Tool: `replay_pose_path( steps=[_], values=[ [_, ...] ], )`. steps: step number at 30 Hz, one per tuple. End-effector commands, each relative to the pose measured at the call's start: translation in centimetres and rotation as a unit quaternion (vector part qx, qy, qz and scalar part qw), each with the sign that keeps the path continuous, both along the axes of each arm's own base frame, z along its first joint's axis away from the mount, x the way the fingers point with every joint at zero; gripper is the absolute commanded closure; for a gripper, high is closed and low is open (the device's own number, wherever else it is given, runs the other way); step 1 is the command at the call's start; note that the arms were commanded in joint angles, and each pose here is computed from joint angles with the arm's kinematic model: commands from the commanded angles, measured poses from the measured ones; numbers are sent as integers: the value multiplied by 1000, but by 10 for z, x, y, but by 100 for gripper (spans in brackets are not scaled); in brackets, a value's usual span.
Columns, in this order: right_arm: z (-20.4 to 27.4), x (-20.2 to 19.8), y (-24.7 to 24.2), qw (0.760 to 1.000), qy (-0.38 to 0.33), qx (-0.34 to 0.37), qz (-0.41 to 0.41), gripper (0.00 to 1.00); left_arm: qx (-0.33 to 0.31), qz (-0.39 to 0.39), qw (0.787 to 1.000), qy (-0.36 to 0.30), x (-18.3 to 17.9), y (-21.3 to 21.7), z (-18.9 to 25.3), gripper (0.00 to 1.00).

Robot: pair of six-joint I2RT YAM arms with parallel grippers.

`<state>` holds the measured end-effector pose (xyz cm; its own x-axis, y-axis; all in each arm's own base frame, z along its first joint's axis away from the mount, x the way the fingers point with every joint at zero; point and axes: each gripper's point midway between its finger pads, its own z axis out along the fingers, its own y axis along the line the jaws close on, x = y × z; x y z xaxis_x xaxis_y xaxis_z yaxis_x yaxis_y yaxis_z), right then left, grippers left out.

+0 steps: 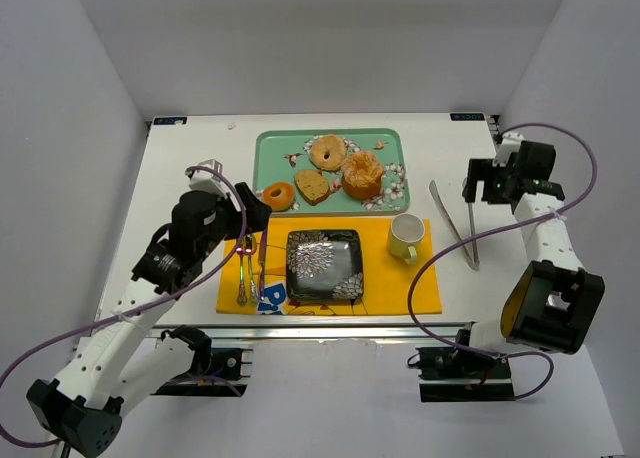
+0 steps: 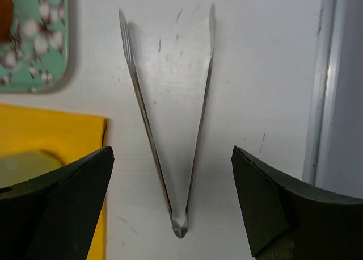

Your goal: Place the bread

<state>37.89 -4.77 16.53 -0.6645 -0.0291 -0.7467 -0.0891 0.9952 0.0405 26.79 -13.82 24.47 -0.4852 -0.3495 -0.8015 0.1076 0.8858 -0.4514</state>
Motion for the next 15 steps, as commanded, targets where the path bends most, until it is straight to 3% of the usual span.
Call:
replay_pose_path(
  steps=[1, 8, 10, 11, 14, 15],
  values=[
    [3, -11, -4, 997, -31, -42, 48, 11, -4, -13, 1000, -11, 3, -5, 5, 2],
    [-19, -36, 4, 984, -32, 1, 176, 11, -4, -13, 1000, -27, 7, -6, 13, 2],
    [-34, -40, 4, 985, -13, 14, 169, 19, -8, -13, 1000, -24, 6, -6, 10, 5],
    [-38, -40, 3, 986, -12, 11, 169, 29, -12, -13, 1000, -26, 5, -6, 10, 10],
    [-55, -49, 5, 985, -6, 9, 172, 48, -24, -11, 999, -27, 2, -6, 9, 44],
    [-56, -49, 5, 985, -11, 5, 174, 48, -24, -10, 999, -23, 1, -6, 5, 55]
  ],
)
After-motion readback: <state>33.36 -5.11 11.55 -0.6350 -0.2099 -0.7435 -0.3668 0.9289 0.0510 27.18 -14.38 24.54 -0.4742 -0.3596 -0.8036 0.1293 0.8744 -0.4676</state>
